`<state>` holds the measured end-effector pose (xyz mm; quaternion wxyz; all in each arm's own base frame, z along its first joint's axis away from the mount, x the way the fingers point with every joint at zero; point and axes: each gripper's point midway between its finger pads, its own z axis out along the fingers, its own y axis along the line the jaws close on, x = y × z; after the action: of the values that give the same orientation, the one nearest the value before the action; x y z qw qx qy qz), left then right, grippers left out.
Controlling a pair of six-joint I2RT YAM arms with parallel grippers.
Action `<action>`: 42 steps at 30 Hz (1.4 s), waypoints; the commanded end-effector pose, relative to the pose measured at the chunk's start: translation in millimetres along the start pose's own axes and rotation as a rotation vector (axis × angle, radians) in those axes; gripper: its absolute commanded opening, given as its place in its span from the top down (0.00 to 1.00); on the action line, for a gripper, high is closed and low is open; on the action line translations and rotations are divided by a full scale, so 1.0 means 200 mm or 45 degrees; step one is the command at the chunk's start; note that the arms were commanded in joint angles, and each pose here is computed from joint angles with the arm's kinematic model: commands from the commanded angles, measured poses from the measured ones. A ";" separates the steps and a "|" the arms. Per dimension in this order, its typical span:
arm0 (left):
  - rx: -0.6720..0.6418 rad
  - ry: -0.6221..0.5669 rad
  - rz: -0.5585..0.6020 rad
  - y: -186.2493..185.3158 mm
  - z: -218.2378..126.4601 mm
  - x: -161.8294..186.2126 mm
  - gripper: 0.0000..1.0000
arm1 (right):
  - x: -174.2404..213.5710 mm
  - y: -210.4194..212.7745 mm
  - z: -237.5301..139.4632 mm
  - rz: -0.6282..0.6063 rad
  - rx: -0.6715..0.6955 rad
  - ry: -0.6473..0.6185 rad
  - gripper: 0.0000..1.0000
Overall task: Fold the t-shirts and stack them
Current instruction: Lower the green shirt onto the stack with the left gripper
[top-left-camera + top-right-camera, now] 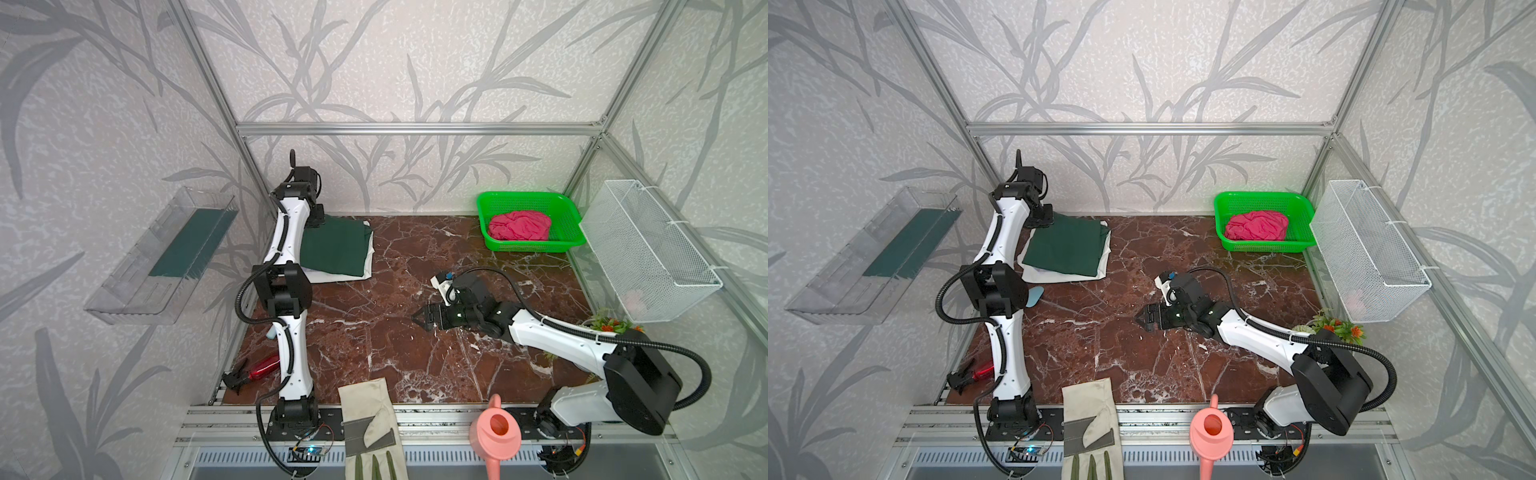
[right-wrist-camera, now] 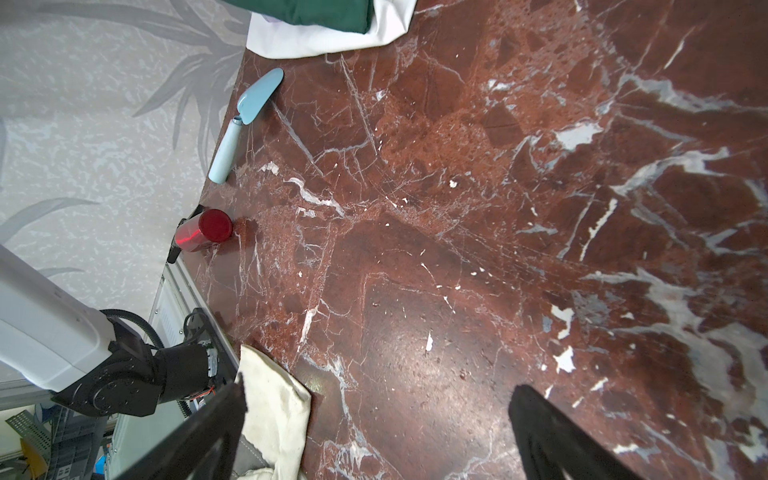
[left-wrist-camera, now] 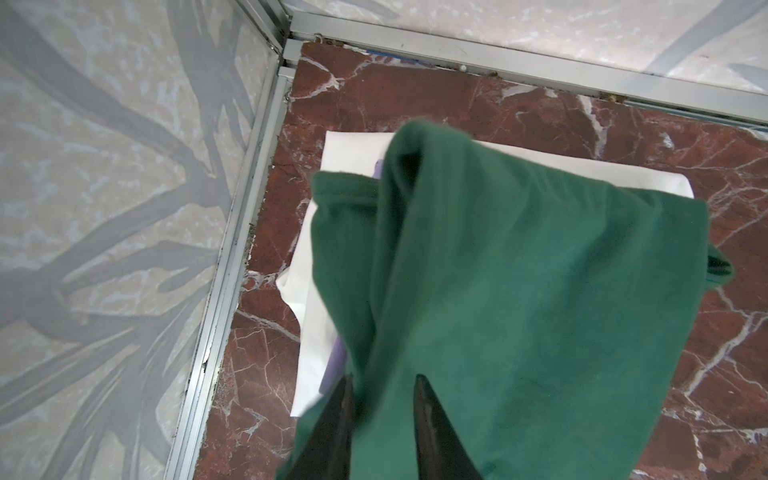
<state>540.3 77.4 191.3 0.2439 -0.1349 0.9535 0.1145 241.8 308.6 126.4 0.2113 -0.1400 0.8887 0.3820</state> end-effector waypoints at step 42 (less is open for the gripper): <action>0.315 -0.028 -0.432 0.09 0.10 0.17 0.64 | -0.01 0.07 0.05 -0.015 -0.084 0.029 0.01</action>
<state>493.4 99.1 111.8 0.2218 -0.2796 0.9340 -0.0157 239.4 319.8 119.6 0.1901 -0.1463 0.8862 0.3964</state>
